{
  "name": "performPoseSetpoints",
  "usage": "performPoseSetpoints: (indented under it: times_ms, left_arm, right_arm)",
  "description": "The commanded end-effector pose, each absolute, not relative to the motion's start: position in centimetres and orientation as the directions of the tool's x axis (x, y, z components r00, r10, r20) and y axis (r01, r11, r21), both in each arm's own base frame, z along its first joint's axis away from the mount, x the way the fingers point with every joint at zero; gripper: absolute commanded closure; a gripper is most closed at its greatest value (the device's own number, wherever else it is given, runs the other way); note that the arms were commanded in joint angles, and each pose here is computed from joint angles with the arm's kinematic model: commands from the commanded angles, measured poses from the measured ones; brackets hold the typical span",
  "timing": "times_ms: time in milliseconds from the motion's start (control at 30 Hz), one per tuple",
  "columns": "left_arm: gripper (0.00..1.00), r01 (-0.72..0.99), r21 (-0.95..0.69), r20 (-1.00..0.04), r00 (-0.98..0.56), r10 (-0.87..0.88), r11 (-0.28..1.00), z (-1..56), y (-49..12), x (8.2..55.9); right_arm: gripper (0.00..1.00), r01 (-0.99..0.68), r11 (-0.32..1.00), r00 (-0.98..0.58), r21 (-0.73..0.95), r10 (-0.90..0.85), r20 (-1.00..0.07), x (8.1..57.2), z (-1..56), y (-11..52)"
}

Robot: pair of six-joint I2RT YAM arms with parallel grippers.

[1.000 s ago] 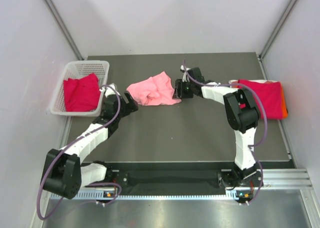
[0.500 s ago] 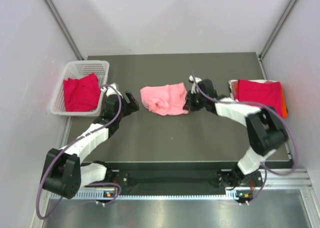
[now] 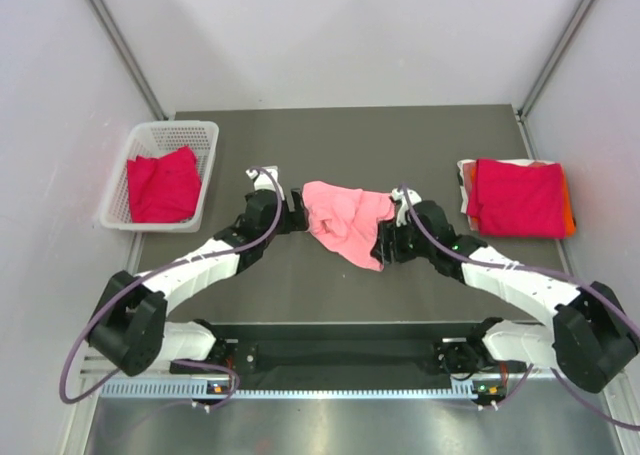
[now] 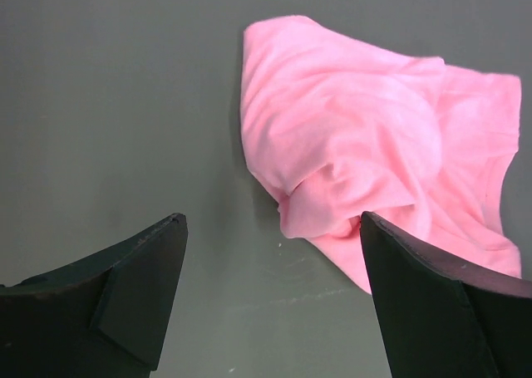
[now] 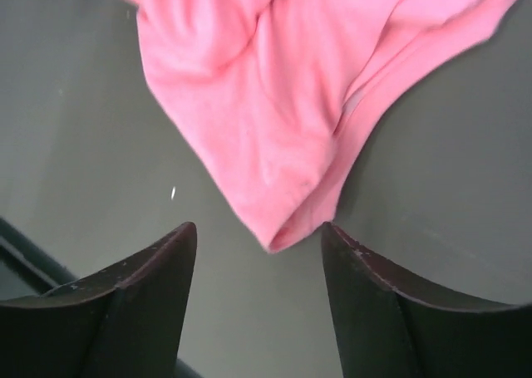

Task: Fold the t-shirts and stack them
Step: Flatten the tshirt out

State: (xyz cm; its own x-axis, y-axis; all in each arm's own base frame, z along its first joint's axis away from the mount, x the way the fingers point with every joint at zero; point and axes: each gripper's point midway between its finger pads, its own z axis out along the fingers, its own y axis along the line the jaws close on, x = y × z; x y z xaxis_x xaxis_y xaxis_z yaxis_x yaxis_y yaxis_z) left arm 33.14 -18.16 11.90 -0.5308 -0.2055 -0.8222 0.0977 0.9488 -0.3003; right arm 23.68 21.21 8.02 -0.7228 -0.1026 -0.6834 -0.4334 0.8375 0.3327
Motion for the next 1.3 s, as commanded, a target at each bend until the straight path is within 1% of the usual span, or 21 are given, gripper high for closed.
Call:
performPoseSetpoints:
  times_ms: [0,33,67,100,133,167,233,300,333,400,467,533,567,633,667,833,1000,1067,1167,1233,1267]
  left_arm:
    - [0.11,0.196,-0.297,-0.85,-0.5,-0.165,0.935,13.2,-20.6,34.6]
    - [0.12,0.211,-0.292,-0.854,-0.497,-0.155,0.933,13.5,-21.5,34.9]
    - [0.12,0.209,-0.269,-0.843,-0.524,-0.125,0.94,12.1,-21.8,35.2]
    - [0.14,0.217,-0.265,-0.848,-0.517,-0.12,0.939,12.6,-22.5,35.7]
    - [0.14,0.22,-0.256,-0.847,-0.521,-0.108,0.941,12.3,-22.9,36.0]
    - [0.15,0.224,-0.237,-0.841,-0.535,-0.084,0.945,11.3,-23.3,36.2]
    - [0.17,0.231,-0.22,-0.844,-0.532,-0.066,0.948,11.4,-24.1,36.5]
    - [0.17,0.235,-0.205,-0.841,-0.539,-0.048,0.95,10.9,-24.5,36.5]
    - [0.17,0.234,-0.206,-0.841,-0.539,-0.049,0.95,10.9,-24.6,36.6]
    - [0.18,0.217,-0.198,-0.841,-0.538,-0.053,0.956,10.8,-24.2,36.6]
    - [0.18,0.211,-0.195,-0.84,-0.539,-0.052,0.958,10.7,-24.0,36.5]
    - [0.18,0.204,-0.193,-0.84,-0.54,-0.054,0.96,10.6,-23.8,36.4]
    - [0.18,0.194,-0.188,-0.844,-0.534,-0.057,0.963,10.7,-23.6,36.5]
    - [0.18,0.182,-0.18,-0.844,-0.534,-0.057,0.967,10.6,-23.3,36.5]
    - [0.18,0.18,-0.179,-0.843,-0.534,-0.056,0.967,10.7,-23.2,36.4]
    - [0.19,0.141,-0.168,-0.845,-0.53,-0.069,0.976,10.8,-22.5,36.5]
    - [0.19,0.106,-0.161,-0.85,-0.52,-0.083,0.981,11.1,-21.6,36.4]
    - [0.19,0.098,-0.164,-0.854,-0.512,-0.091,0.982,11.4,-21.3,36.3]
    - [0.19,0.1,-0.168,-0.858,-0.505,-0.095,0.981,11.6,-21.3,36.1]
    - [0.19,0.099,-0.169,-0.86,-0.501,-0.098,0.981,11.7,-21.2,36.1]
    - [0.19,0.097,-0.17,-0.861,-0.5,-0.099,0.981,11.8,-21.1,36.1]
  right_arm:
    - [0.39,-0.378,0.878,-0.668,0.295,-0.037,-0.744,27.3,11.5,20.7]
    - [0.39,-0.359,0.887,-0.686,0.291,-0.04,-0.726,27.9,10.8,20.6]
    - [0.41,-0.364,0.884,-0.677,0.293,-0.035,-0.735,28.8,11.6,21.0]
    - [0.41,-0.351,0.891,-0.699,0.288,-0.045,-0.713,29.4,10.5,21.1]
    - [0.43,-0.337,0.895,-0.694,0.292,-0.026,-0.72,30.7,11.2,21.1]
    - [0.46,-0.32,0.902,-0.703,0.29,-0.021,-0.711,31.4,10.9,20.9]
    - [0.48,-0.269,0.917,-0.726,0.294,0.008,-0.688,33.0,9.8,19.9]
    - [0.49,-0.257,0.91,-0.731,0.324,0.036,-0.681,34.4,10.0,19.9]
    - [0.5,-0.231,0.914,-0.748,0.332,0.051,-0.662,35.1,9.1,19.2]
    - [0.53,-0.231,0.905,-0.757,0.358,0.064,-0.651,36.1,9.2,19.4]
    - [0.57,-0.213,0.901,-0.785,0.378,0.072,-0.615,37.1,7.7,19.4]
    - [0.58,-0.203,0.896,-0.787,0.395,0.091,-0.611,38.0,7.7,19.4]
    - [0.6,-0.205,0.889,-0.789,0.411,0.099,-0.607,38.2,7.6,19.6]
    - [0.61,-0.198,0.887,-0.794,0.417,0.104,-0.599,38.8,7.2,19.8]
    - [0.64,-0.197,0.886,-0.793,0.419,0.107,-0.6,39.1,7.2,19.9]
    - [0.67,-0.173,0.891,-0.805,0.419,0.117,-0.582,40.2,6.2,20.0]
    - [0.76,-0.132,0.909,-0.805,0.396,0.135,-0.578,40.9,5.2,19.3]
    - [0.76,-0.117,0.916,-0.805,0.383,0.139,-0.577,41.0,4.9,19.0]
    - [0.71,-0.097,0.927,-0.808,0.362,0.139,-0.572,41.0,4.4,18.5]
    - [0.72,-0.096,0.925,-0.812,0.367,0.141,-0.566,41.1,4.1,18.5]
    - [0.75,-0.1,0.924,-0.814,0.37,0.138,-0.564,41.1,4.0,18.6]
